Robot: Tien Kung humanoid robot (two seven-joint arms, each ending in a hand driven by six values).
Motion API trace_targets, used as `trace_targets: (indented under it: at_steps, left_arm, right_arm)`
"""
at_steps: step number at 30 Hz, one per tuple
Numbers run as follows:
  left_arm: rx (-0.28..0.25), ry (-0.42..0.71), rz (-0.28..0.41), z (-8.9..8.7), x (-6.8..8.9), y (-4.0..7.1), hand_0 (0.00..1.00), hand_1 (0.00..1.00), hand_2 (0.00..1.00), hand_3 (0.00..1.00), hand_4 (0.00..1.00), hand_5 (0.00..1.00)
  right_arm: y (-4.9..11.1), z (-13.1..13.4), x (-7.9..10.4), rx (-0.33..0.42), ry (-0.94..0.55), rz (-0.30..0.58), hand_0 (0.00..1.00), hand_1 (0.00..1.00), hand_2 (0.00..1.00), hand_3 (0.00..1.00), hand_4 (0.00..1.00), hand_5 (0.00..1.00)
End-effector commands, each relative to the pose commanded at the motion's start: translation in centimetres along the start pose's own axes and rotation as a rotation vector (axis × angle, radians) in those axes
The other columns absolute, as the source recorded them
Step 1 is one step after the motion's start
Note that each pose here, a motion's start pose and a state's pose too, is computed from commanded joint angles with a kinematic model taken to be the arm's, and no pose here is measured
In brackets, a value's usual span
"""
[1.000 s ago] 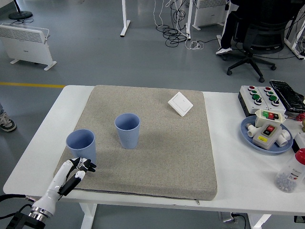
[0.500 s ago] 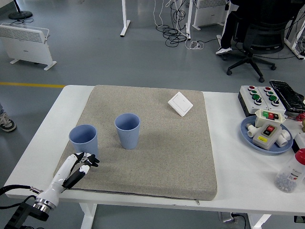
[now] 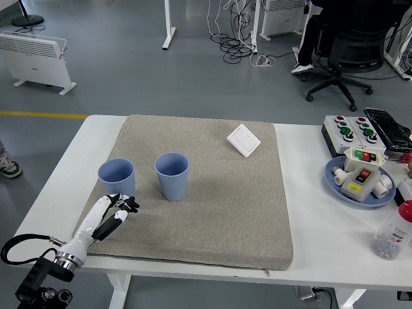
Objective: Push cup pick cup insert cup
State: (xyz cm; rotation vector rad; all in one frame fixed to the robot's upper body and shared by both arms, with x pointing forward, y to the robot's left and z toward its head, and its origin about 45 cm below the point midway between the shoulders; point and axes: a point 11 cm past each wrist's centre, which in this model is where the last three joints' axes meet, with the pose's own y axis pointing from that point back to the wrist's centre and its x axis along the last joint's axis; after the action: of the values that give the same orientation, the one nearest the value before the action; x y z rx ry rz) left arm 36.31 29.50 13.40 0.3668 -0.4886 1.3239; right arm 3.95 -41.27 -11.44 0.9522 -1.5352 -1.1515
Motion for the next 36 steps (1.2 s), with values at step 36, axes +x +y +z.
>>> trace_targets:
  at_steps: [36]
  left_arm:
    - [0.032,-0.037,0.021,-0.3,1.6,-5.8,0.724,0.567,0.523,0.507,0.605,0.998]
  right_arm:
    - [0.0,0.2,-0.2,-0.008,0.035,-0.007,0.690,0.593,0.620,0.546,0.101,0.473]
